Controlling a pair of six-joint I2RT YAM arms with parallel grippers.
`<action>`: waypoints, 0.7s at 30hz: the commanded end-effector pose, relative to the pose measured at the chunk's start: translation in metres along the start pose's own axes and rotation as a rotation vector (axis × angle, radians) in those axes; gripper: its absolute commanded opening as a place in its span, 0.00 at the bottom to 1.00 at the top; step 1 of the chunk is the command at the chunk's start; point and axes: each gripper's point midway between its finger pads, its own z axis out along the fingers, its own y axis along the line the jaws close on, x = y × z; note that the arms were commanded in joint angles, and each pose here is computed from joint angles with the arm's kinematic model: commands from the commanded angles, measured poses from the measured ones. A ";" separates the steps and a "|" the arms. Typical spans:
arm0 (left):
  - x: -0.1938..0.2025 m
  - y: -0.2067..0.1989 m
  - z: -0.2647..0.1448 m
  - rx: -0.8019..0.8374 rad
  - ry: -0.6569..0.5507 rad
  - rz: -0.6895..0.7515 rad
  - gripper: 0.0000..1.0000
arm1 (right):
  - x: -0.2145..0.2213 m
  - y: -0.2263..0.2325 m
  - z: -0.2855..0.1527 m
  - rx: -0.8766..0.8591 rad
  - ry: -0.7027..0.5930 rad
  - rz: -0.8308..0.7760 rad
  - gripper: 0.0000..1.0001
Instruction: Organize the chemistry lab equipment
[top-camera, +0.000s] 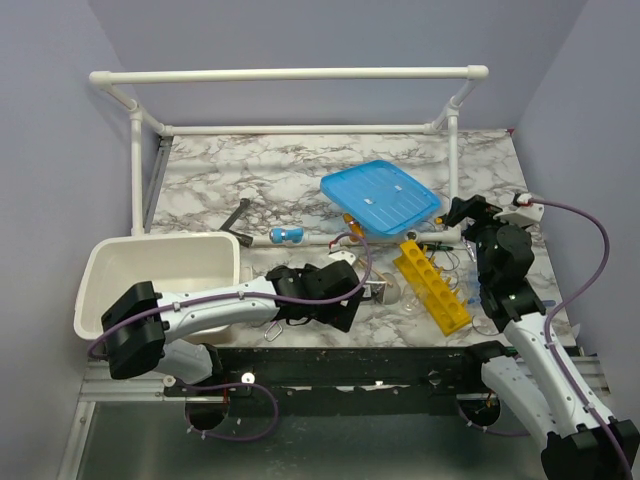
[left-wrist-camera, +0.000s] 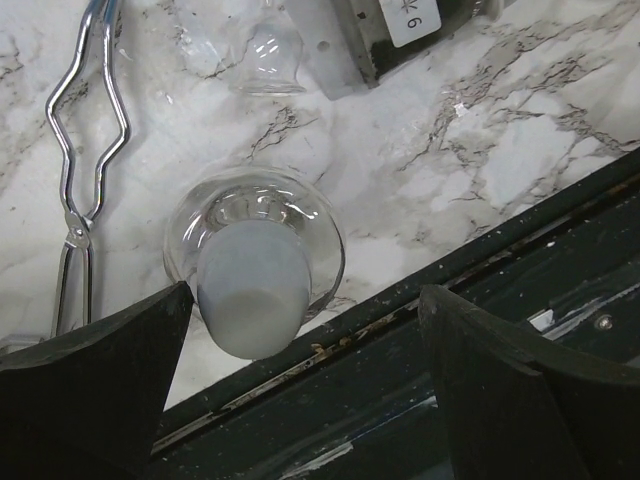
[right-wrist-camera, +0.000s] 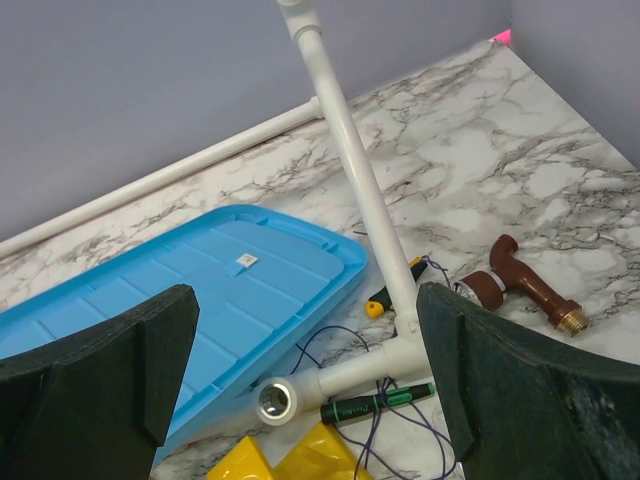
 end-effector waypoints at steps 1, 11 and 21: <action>0.001 0.004 0.014 -0.048 -0.009 -0.059 0.99 | -0.012 -0.001 -0.003 0.007 -0.047 0.026 1.00; 0.007 0.026 0.024 -0.170 -0.014 -0.085 0.99 | -0.010 0.000 -0.001 0.006 -0.031 0.022 1.00; 0.004 0.039 0.023 -0.239 -0.023 -0.042 0.99 | -0.007 0.000 0.001 0.008 -0.019 0.015 1.00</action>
